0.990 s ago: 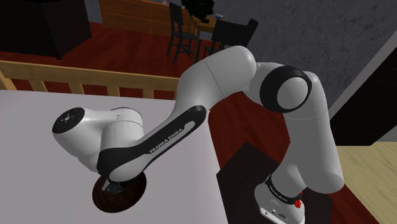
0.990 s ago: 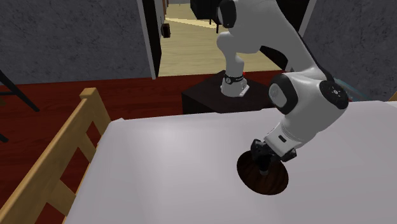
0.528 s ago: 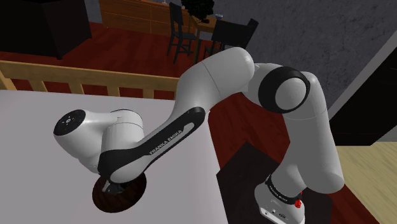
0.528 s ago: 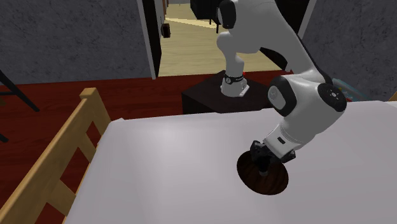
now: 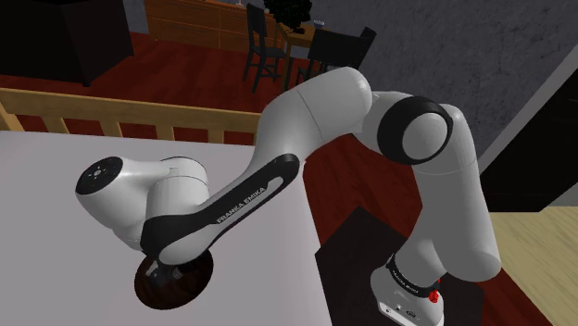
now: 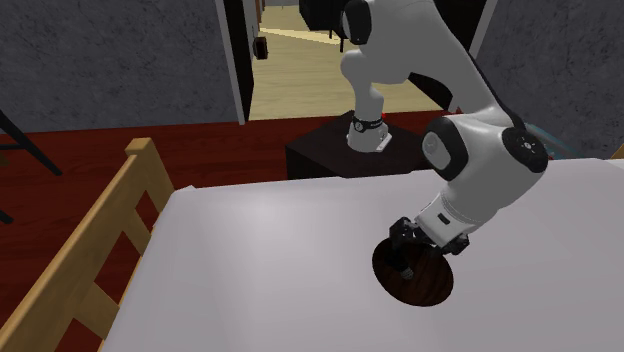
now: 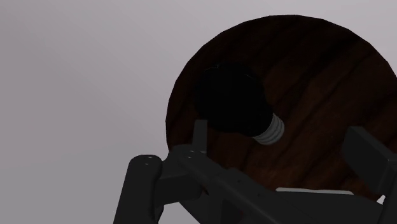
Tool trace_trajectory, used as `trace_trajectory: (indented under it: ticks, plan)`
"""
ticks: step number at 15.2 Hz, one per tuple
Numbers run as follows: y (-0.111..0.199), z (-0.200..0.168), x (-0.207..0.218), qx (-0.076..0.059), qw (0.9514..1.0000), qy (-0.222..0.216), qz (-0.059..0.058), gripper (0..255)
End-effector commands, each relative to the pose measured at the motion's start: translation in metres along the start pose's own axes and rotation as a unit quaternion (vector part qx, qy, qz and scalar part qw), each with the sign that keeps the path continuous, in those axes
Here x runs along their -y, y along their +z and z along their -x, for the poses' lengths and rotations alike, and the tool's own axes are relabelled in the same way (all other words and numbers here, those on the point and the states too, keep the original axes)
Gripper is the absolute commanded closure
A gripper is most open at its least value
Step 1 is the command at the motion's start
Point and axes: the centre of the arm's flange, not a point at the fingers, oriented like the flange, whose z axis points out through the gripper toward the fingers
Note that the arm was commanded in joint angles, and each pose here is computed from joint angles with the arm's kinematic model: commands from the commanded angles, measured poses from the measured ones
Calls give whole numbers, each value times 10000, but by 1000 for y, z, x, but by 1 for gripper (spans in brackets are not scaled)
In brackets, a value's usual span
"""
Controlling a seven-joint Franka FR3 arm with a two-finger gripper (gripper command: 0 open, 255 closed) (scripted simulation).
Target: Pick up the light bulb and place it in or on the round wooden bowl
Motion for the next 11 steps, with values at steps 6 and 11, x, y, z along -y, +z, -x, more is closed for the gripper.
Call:
trace_trajectory:
  ticks: [6, 11]
  plan:
    - [-44, 0, 1, 0, 10000, 0, 0, 0]
    - [-44, 0, 1, 0, 10000, 0, 0, 0]
